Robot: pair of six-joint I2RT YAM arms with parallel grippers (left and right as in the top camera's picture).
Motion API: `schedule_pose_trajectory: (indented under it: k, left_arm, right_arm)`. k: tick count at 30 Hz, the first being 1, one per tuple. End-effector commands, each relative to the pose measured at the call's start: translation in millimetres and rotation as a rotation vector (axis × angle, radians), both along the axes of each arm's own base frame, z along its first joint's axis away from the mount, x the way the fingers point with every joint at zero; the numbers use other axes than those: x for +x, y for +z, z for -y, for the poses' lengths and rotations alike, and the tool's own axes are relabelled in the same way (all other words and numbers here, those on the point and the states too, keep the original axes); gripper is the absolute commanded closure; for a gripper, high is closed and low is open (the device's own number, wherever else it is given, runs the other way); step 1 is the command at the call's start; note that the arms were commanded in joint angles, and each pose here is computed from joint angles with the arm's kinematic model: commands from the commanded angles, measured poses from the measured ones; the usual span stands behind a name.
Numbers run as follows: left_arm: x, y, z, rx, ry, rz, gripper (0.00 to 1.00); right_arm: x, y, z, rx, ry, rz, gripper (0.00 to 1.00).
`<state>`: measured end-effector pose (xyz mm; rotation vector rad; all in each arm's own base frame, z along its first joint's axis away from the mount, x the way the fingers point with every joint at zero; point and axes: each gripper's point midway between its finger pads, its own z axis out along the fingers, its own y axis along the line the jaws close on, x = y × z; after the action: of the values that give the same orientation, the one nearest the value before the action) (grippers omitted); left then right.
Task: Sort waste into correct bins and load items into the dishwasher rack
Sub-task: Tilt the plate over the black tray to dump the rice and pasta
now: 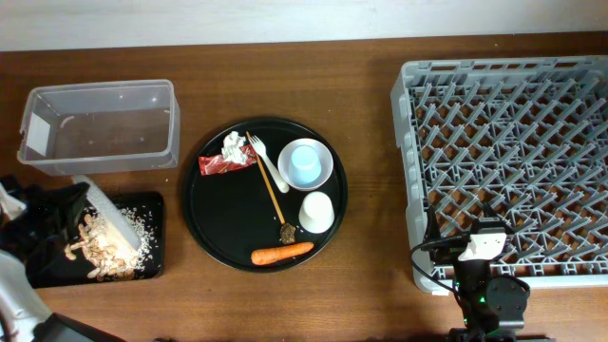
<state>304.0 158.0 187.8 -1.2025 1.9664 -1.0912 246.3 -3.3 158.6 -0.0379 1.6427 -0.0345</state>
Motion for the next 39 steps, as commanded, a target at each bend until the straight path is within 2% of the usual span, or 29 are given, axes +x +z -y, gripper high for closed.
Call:
schedule_pose_trajectory:
  k: [1, 4, 6, 9, 11, 12, 13, 15, 18, 20, 22, 23, 24, 26, 27, 29, 32, 33, 34, 36, 37, 38, 39]
  left_arm:
    - [-5.6, 16.0, 7.0, -0.064, -0.033, 0.113, 0.99]
    - [-4.3, 15.9, 5.7, -0.053, -0.039, 0.139, 0.99]
    - [-6.2, 23.3, 16.5, -0.117, -0.069, 0.178, 0.99]
    - [-3.5, 20.1, 9.1, -0.074, -0.053, 0.169, 0.99]
    - [-5.5, 34.7, 21.9, -0.152, -0.098, 0.239, 0.99]
    - [-3.6, 34.4, 18.1, -0.123, -0.096, 0.246, 0.99]
    - [-2.5, 29.4, 10.3, -0.083, -0.073, 0.225, 0.99]
    - [-8.8, 18.9, 3.8, -0.101, -0.021, 0.156, 0.99]
    - [-12.7, 18.4, -0.4, -0.093, -0.011, 0.161, 0.99]
    - [-15.8, 26.4, 5.8, -0.137, -0.03, 0.202, 0.99]
    - [-14.5, 17.0, -4.9, -0.062, -0.007, 0.166, 0.99]
    - [-16.3, 15.0, -2.6, -0.082, -0.002, 0.148, 0.99]
    - [-17.5, 18.7, 3.5, -0.121, -0.015, 0.163, 0.99]
    - [-13.7, 29.9, 3.5, -0.088, -0.053, 0.247, 0.99]
    - [-12.5, 27.7, -1.1, -0.064, -0.043, 0.238, 0.99]
    - [-15.6, 33.3, 7.0, -0.139, -0.049, 0.251, 0.99]
    - [-15.1, 19.5, -3.3, -0.061, -0.02, 0.189, 0.99]
    - [-18.7, 22.8, 6.4, -0.131, -0.03, 0.191, 0.99]
    - [-18.9, 29.1, 10.9, -0.141, -0.053, 0.23, 0.99]
    - [-14.2, 21.5, -3.9, -0.032, -0.035, 0.212, 0.99]
    - [-15.7, 13.4, -7.9, -0.03, -0.005, 0.159, 0.99]
    - [-20.3, 14.8, 1.0, -0.113, -0.002, 0.146, 0.99]
    - [-20.0, 20.9, 5.0, -0.133, -0.02, 0.178, 0.99]
  right_arm:
    - [-0.2, -2.2, 2.7, 0.001, -0.013, -0.003, 0.01]
    - [-0.2, -2.2, 2.7, 0.001, -0.013, -0.003, 0.01]
    - [-0.2, -2.2, 2.7, 0.001, -0.013, -0.003, 0.01]
    - [-0.2, -2.2, 2.7, 0.001, -0.013, -0.003, 0.01]
    - [-0.2, -2.2, 2.7, 0.001, -0.013, -0.003, 0.01]
    - [-0.2, -2.2, 2.7, 0.001, -0.013, -0.003, 0.01]
    - [-0.2, -2.2, 2.7, 0.001, -0.013, -0.003, 0.01]
    - [-0.2, -2.2, 2.7, 0.001, -0.013, -0.003, 0.01]
    - [-0.2, -2.2, 2.7, 0.001, -0.013, -0.003, 0.01]
    - [-0.2, -2.2, 2.7, 0.001, -0.013, -0.003, 0.01]
    - [-0.2, -2.2, 2.7, 0.001, -0.013, -0.003, 0.01]
    - [-0.2, -2.2, 2.7, 0.001, -0.013, -0.003, 0.01]
    - [-0.2, -2.2, 2.7, 0.001, -0.013, -0.003, 0.01]
    - [-0.2, -2.2, 2.7, 0.001, -0.013, -0.003, 0.01]
    - [-0.2, -2.2, 2.7, 0.001, -0.013, -0.003, 0.01]
    - [-0.2, -2.2, 2.7, 0.001, -0.013, -0.003, 0.01]
    - [-0.2, -2.2, 2.7, 0.001, -0.013, -0.003, 0.01]
    - [-0.2, -2.2, 2.7, 0.001, -0.013, -0.003, 0.01]
    - [-0.2, -2.2, 2.7, 0.001, -0.013, -0.003, 0.01]
    - [-0.2, -2.2, 2.7, 0.001, -0.013, -0.003, 0.01]
    - [-0.2, -2.2, 2.7, 0.001, -0.013, -0.003, 0.01]
    - [-0.2, -2.2, 2.7, 0.001, -0.013, -0.003, 0.01]
    - [-0.2, -2.2, 2.7, 0.001, -0.013, -0.003, 0.01]
